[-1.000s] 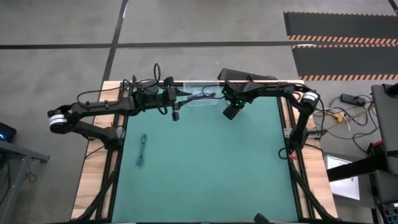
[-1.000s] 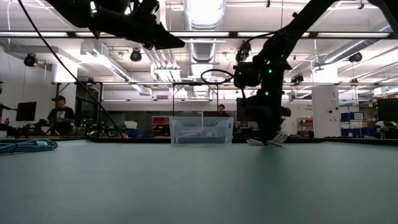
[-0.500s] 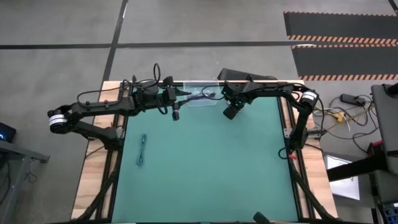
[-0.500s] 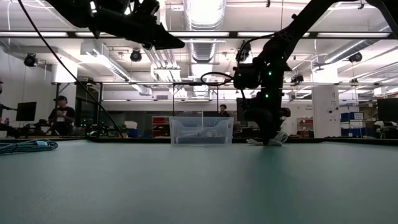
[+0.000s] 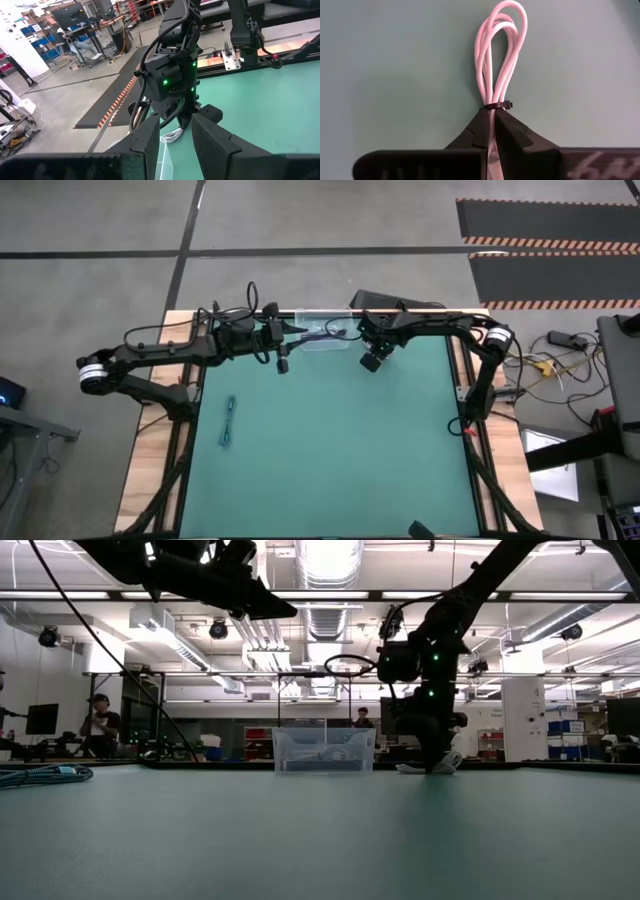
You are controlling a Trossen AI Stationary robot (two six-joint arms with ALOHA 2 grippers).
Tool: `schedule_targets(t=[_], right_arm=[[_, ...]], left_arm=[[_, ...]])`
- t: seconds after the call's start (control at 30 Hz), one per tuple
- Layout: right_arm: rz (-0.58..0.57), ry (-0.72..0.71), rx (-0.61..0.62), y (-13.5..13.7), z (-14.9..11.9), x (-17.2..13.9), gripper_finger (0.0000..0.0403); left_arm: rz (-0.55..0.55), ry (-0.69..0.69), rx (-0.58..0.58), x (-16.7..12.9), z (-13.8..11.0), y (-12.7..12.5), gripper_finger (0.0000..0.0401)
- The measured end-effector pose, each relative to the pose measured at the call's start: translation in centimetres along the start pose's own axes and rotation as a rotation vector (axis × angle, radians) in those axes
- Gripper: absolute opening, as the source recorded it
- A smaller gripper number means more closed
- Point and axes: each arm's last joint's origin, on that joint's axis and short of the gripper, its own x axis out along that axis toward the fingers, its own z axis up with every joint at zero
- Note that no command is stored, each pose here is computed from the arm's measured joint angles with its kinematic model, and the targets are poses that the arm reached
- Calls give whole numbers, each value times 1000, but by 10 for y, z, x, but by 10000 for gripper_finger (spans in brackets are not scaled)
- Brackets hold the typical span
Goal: Pick and place USB-C Cables
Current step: Put the white charger cable into the transparent bin
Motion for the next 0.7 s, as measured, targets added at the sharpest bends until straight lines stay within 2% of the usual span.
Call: schedule_targets(t=[0.33,0.53,0.7], right_arm=[[24,-71,-3,-4,-15,-27,9],[186,-170,-27,-2,-28,-39,9],[365,-340,-71,1,-37,-52,9]], left_arm=[[0,0,-2,0,0,0,98],[-1,0,-2,0,0,0,98],[0,-2,-2,0,0,0,98]])
